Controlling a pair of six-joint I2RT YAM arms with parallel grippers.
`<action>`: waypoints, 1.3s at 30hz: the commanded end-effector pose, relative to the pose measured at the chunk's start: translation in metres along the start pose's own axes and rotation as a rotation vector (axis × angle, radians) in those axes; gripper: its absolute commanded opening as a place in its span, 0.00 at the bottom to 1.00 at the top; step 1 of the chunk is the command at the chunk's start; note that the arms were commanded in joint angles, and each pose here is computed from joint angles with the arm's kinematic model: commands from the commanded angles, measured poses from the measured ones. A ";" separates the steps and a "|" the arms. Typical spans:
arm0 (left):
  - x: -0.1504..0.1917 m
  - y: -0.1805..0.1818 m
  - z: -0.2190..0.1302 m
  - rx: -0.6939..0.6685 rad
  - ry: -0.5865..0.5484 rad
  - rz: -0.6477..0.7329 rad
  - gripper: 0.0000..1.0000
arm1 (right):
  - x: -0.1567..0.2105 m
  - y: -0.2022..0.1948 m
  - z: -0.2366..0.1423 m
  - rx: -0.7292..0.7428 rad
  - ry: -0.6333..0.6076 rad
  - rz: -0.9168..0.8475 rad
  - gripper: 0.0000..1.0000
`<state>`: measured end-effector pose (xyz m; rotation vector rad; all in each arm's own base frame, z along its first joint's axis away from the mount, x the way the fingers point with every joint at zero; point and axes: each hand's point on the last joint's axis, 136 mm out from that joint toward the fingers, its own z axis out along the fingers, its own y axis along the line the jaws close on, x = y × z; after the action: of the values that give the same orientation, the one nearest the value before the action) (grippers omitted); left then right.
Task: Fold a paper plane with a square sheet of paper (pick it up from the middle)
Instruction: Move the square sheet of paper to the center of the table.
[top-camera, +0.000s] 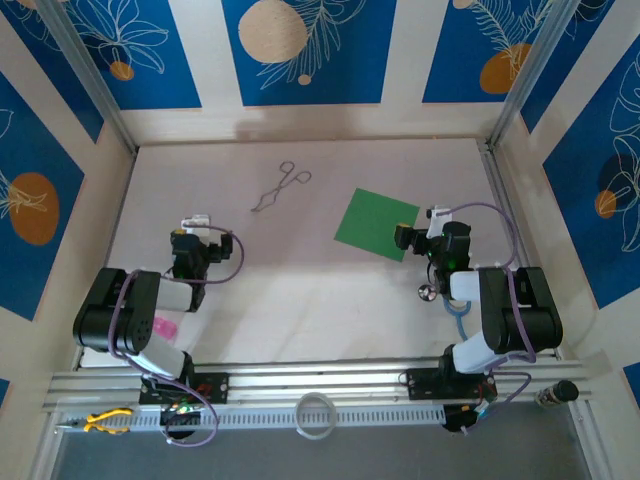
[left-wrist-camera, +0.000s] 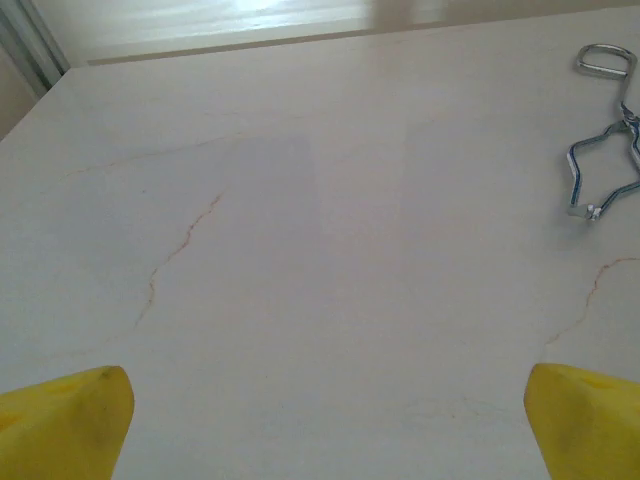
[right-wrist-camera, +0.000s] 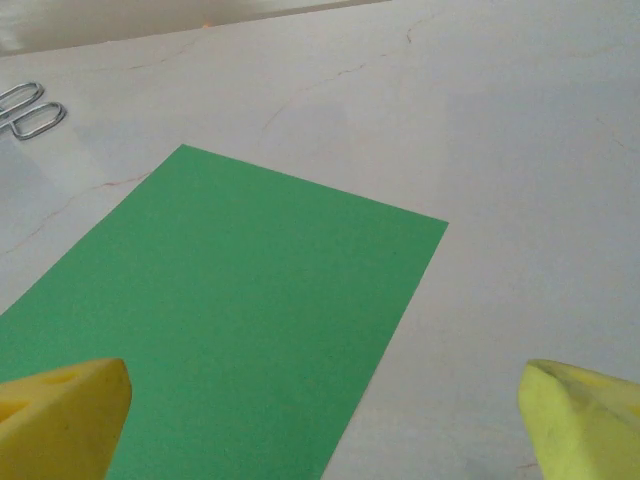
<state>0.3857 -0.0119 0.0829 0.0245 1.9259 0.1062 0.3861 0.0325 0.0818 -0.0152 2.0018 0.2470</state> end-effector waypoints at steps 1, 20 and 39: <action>-0.014 0.008 0.004 -0.028 -0.044 -0.004 1.00 | -0.016 -0.004 0.003 0.019 -0.048 -0.031 0.99; -0.013 -0.009 0.006 0.068 -0.031 0.031 1.00 | -0.015 -0.004 0.004 0.014 -0.043 -0.027 0.99; -0.018 -0.004 -0.005 0.047 -0.085 0.016 1.00 | -0.020 0.005 0.001 -0.014 -0.043 -0.057 0.99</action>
<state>0.3885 -0.0244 0.0898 0.0952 1.8943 0.0506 0.3860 0.0328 0.0816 -0.0342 2.0023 0.2364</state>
